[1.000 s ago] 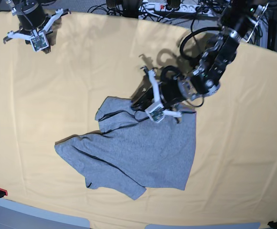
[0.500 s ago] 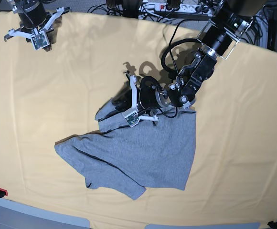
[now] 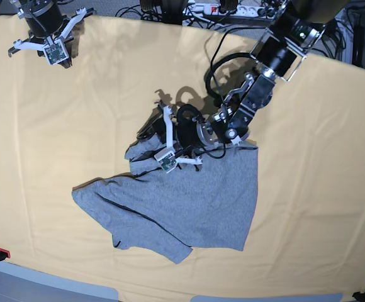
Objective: Layout the t-shirt on the table in an organized manner, then fold the t-shirt properly
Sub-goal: 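Lower the left gripper onto the grey t-shirt's bunched edge and grasp it, then lift the grasped shirt edge with the left gripper, pulling it outward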
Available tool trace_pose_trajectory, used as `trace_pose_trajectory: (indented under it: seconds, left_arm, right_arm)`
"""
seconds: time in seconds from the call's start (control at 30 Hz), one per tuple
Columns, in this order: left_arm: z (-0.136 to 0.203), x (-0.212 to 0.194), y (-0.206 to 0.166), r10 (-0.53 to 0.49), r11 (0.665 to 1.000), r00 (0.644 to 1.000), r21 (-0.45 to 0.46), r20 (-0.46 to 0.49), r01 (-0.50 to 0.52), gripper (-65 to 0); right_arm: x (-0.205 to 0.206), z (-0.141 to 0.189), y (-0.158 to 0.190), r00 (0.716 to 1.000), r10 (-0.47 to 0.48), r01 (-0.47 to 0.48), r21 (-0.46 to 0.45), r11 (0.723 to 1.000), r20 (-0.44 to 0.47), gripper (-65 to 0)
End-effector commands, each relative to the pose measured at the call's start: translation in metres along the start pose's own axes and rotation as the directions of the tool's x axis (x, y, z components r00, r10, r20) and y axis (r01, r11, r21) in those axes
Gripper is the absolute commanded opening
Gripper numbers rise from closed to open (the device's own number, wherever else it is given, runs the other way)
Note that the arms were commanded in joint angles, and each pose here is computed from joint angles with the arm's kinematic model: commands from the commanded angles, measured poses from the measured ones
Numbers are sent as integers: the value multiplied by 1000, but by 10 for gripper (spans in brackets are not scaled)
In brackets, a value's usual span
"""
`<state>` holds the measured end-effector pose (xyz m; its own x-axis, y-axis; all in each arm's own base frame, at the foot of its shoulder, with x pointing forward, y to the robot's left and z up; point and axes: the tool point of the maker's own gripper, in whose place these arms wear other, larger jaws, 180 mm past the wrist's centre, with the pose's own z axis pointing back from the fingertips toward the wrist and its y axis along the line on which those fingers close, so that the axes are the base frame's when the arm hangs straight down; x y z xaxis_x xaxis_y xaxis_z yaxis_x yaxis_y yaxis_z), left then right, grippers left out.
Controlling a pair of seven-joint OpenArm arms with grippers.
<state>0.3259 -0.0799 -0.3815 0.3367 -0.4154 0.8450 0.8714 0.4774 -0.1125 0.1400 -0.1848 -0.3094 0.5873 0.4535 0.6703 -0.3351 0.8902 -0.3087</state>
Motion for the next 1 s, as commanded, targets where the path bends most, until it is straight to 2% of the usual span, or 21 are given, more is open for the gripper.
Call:
trace_pose_trajectory:
  seconds: [0.0, 0.07, 0.1, 0.2, 0.3, 0.37, 0.47, 0.57, 0.67, 0.8, 0.97]
  left_arm:
    - [-2, -15, 8, -4, 1000, 997, 23, -78, 6, -410]
    - [-3, -21, 10, -2, 999, 995, 31, -103, 5, -601]
    - [-2, -25, 10, -6, 999, 992, 32, -127, 10, -650]
    - [4, -30, 11, -35, 999, 971, 21, -234, 42, -650]
    - [19, -23, 2, -119, 993, 937, -51, -329, 108, -650]
    - [32, -15, 0, -179, 984, 910, -69, -373, 165, -650]
    - [59, -12, 9, -213, 977, 904, -62, -371, 205, -650]
    - [85, -18, 14, -280, 960, 884, -106, -374, 259, -650]
    - [117, -34, 23, -300, 954, 861, -132, -409, 270, -650]
    - [167, -64, 57, -293, 952, 795, -85, -531, 294, -650]
    - [231, -88, 90, -273, 941, 702, -28, -658, 338, -650]
  right_arm:
    - [7, 3, -2, 1000, 10, -10, -6, 1000, 27, -650]
    - [7, 3, -2, 1000, 10, -10, -6, 1000, 27, -650]
    - [7, 3, -2, 1000, 11, -10, -7, 1000, 26, -650]
    - [7, 3, -2, 1000, 12, -12, -6, 1000, 27, -650]
    - [7, 3, -2, 1000, 13, -12, -6, 1000, 28, -650]
    - [7, 3, -2, 999, 15, -15, -1, 1000, 28, -650]
    - [9, 3, 4, 999, 35, -37, 32, 999, 33, -650]
    - [12, 1, 6, 998, 45, -47, 46, 998, 45, -650]
    - [22, -1, 10, 996, 35, -42, 76, 996, 87, -650]
    - [45, -4, 17, 985, -5, -19, 139, 990, 173, -650]
    - [68, -8, 14, 967, -39, 0, 153, 988, 252, -650]
